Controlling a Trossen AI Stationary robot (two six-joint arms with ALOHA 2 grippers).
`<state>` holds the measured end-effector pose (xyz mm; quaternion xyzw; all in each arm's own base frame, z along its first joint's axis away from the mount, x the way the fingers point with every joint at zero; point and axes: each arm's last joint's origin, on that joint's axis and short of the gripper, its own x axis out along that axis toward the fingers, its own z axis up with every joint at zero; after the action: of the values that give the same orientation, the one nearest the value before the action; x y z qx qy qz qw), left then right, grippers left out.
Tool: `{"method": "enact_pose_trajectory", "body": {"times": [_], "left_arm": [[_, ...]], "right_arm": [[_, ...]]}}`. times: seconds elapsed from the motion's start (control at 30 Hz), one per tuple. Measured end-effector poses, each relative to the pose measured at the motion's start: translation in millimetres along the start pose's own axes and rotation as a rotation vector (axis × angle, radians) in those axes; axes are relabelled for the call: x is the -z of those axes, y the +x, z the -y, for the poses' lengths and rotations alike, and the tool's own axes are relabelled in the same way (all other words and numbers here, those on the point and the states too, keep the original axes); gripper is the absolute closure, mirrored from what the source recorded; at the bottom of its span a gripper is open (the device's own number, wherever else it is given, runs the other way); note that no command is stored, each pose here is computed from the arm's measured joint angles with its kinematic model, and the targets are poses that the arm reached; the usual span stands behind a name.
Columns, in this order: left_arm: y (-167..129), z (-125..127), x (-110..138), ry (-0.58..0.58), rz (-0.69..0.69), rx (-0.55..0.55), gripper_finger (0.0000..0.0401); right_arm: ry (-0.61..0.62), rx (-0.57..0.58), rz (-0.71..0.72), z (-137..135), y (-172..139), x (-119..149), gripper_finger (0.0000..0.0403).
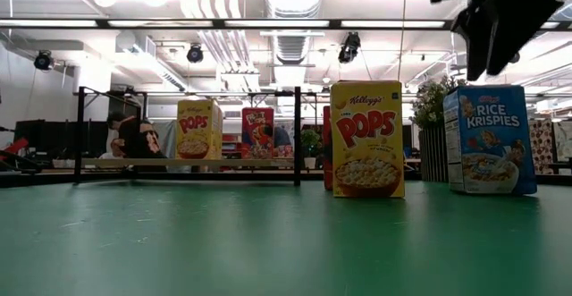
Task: Stack cereal on shelf
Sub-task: Put the middle blue cereal box on the shelf
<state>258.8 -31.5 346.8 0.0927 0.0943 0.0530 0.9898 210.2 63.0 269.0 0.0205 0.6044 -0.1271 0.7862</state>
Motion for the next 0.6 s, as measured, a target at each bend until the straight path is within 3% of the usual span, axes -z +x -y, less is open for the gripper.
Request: {"method": "enact_pose_trajectory", "body": {"times": [0.3,0.6], "left_arm": [[3.3,0.8,-0.8,0.006,0.017,-0.003,0.0133],[4.1,1.0,-0.8,0.006,0.019,-0.003,0.0133]], "right_arm": [[-0.096,-0.012,0.016,8.2,22.3,-3.6,0.0113],[-0.117,-0.070,0.041,6.7,27.3,-6.3,0.0184]]}}
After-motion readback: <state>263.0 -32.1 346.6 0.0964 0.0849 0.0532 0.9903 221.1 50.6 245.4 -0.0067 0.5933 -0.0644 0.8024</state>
